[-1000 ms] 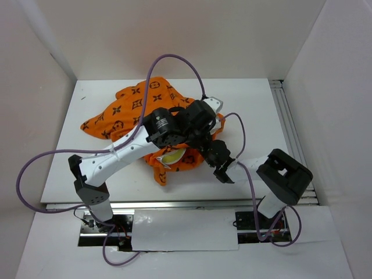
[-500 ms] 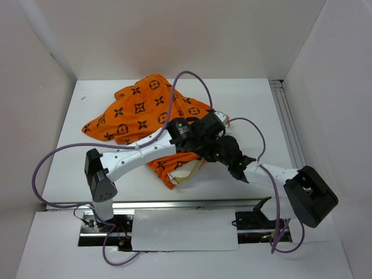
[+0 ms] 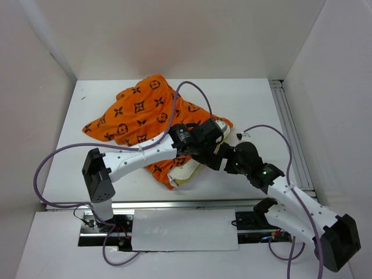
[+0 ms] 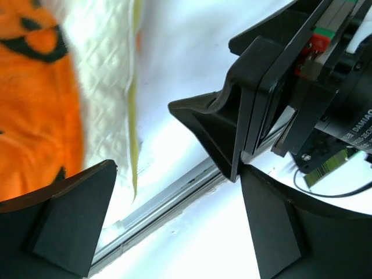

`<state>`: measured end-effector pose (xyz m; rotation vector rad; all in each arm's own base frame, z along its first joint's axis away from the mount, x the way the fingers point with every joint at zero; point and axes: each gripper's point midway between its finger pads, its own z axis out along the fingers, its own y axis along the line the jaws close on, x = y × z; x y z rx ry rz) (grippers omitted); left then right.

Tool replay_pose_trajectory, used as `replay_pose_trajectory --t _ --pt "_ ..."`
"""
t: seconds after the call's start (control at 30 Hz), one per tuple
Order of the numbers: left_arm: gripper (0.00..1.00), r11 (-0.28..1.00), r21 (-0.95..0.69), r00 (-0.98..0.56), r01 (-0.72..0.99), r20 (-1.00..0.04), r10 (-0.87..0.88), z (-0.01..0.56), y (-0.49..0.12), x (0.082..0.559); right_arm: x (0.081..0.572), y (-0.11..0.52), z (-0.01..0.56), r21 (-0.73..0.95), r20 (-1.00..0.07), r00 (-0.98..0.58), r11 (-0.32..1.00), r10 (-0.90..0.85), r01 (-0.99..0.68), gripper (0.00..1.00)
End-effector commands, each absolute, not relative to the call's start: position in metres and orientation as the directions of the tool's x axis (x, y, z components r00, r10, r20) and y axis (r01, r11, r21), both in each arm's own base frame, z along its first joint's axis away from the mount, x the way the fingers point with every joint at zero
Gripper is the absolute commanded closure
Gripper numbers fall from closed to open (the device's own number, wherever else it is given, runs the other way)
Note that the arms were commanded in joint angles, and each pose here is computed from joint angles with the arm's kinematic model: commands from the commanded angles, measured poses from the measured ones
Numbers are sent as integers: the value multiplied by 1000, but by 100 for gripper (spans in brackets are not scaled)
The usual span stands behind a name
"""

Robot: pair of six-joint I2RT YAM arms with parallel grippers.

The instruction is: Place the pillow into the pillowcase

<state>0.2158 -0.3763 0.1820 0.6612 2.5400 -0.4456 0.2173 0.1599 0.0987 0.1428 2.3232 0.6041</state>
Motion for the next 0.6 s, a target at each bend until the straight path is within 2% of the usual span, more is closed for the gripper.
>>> replay_pose_trajectory --t 0.0,0.1,0.13,0.2,0.3,0.37,0.57 --pt "0 856 -75 -722 511 -577 381 192 -360 242 191 130 90 382 -566 -784 924 256 25 0" --pt "0 838 -63 -711 542 -565 418 183 -374 242 198 132 105 443 -560 -757 894 338 71 0" --pt "0 842 -58 -705 537 -578 410 186 -379 248 200 140 113 481 -565 -750 876 343 38 0" --pt "0 863 29 -711 505 -552 435 169 -372 258 207 135 121 499 -574 -724 865 382 61 0" --pt "0 875 98 -728 475 -515 453 153 -367 265 218 125 136 488 -622 -675 871 397 63 0" --pt "0 887 106 -746 449 -503 437 149 -359 276 216 115 134 450 -628 -679 889 382 84 0" --pt "0 901 134 -790 412 -440 427 116 -343 291 216 111 143 480 -646 -648 874 405 68 0"
